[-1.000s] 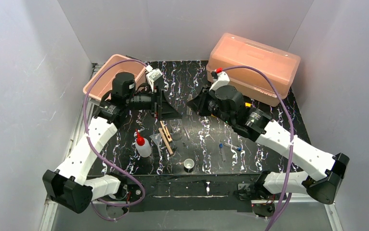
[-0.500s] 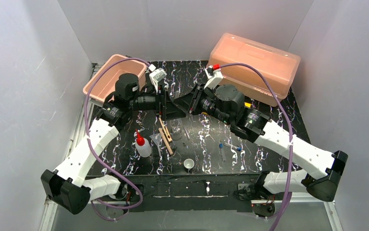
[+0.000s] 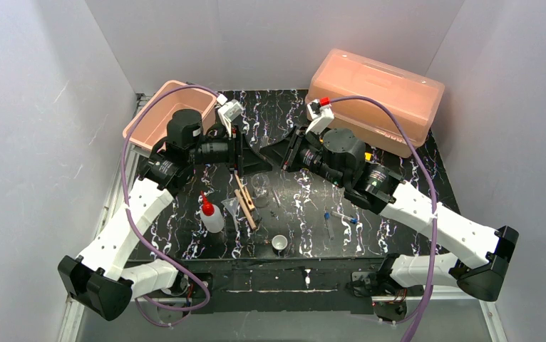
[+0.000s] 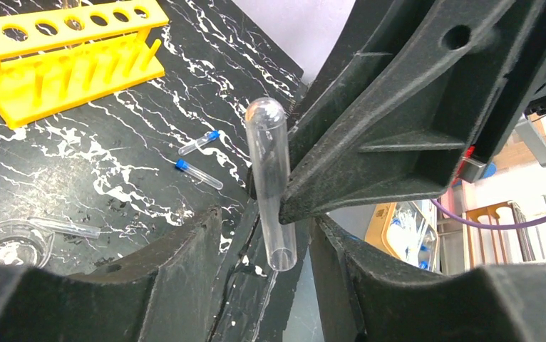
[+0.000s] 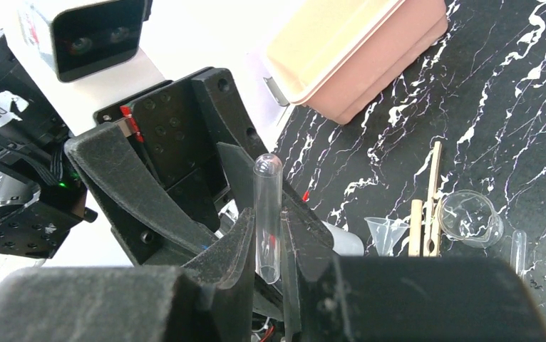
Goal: Organize the chemistry lab equipment
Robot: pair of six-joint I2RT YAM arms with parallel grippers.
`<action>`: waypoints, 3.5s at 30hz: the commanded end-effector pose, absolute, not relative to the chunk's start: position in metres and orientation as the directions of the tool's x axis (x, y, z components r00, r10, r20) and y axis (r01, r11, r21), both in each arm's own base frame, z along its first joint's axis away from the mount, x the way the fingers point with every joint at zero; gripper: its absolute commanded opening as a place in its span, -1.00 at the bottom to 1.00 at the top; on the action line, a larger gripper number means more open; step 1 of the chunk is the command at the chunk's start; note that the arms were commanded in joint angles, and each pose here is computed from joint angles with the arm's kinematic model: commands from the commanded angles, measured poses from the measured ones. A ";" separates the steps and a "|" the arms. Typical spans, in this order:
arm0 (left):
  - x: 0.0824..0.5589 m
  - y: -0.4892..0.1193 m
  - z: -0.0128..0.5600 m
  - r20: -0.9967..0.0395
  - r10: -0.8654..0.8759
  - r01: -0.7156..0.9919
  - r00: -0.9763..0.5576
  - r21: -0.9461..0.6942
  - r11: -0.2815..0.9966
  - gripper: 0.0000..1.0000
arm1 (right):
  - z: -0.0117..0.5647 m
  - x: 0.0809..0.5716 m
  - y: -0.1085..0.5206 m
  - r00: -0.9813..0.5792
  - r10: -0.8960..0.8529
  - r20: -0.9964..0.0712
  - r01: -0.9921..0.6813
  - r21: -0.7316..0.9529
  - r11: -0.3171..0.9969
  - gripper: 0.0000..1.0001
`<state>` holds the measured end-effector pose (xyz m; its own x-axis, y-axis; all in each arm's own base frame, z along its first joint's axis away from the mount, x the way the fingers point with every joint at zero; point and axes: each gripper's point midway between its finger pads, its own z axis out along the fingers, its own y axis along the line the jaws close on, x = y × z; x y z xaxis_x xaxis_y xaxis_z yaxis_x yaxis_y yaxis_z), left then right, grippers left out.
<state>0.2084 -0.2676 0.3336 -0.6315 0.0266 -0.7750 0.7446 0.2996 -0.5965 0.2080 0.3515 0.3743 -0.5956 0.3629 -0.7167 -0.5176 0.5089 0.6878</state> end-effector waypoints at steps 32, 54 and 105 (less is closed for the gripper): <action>0.190 -0.261 0.369 -0.815 0.008 0.791 -0.579 -0.560 0.246 -0.79 | 0.406 0.222 0.352 -0.483 0.427 -0.764 -0.550 0.645 0.531 -0.21; 0.186 -0.257 0.363 -0.798 0.030 0.772 -0.602 -0.573 0.274 0.16 | 0.408 0.234 0.347 -0.453 0.420 -0.786 -0.540 0.617 0.572 -0.86; 0.240 -0.183 0.280 -0.699 0.184 0.664 -0.691 -0.515 0.541 0.97 | 0.205 0.369 0.109 -0.011 0.175 -0.984 -0.045 0.176 0.983 -0.97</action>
